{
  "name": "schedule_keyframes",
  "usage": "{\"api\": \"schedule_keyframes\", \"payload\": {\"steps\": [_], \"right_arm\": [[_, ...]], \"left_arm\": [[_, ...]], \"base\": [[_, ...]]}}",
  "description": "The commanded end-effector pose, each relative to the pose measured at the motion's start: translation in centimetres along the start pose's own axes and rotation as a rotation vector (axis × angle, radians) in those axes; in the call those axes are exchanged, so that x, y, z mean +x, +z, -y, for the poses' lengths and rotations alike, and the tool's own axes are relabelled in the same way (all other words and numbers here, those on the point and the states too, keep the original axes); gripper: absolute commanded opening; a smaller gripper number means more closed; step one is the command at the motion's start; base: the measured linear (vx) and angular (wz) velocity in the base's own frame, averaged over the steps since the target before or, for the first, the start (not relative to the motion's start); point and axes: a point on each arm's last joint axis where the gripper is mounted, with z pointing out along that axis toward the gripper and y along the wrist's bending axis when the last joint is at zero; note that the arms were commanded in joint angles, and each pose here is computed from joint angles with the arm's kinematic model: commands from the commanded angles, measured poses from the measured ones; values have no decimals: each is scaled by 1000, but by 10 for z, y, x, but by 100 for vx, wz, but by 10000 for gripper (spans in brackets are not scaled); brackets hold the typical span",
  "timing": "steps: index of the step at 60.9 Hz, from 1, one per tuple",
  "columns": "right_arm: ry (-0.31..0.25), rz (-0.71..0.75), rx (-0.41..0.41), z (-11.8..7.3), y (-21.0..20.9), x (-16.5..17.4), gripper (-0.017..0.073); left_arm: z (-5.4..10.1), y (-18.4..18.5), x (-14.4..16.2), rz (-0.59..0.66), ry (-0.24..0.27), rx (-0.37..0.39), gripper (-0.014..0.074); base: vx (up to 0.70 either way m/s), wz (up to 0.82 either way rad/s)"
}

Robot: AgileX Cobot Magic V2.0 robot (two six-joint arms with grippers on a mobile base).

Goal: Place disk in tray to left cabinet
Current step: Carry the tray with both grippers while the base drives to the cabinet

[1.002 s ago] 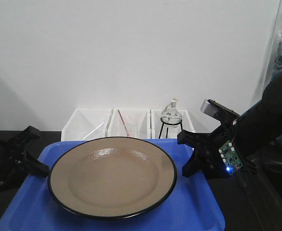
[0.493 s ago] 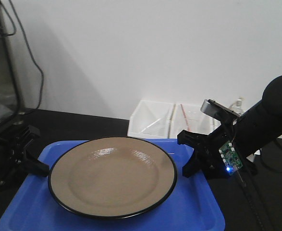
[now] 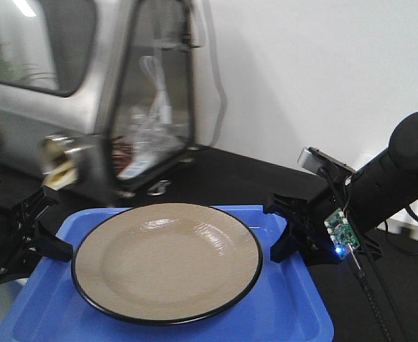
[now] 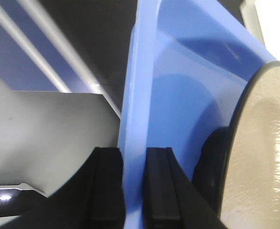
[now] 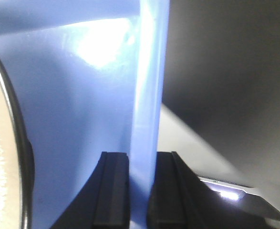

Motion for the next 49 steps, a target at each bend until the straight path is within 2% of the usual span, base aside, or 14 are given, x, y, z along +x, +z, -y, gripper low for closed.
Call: {"api": "schedule_keyframes", "payload": {"steps": [1,49], "right_arm": [[10,75,-229,-40,-29,4,-3],[10,75,-229,-40,-29,4,-3]], "left_arm": [[41,-17,11,-14,-63,241,0],[41,-17,11,-14,-63,241,0]], "base": [[-7,80],[-2,70]]}}
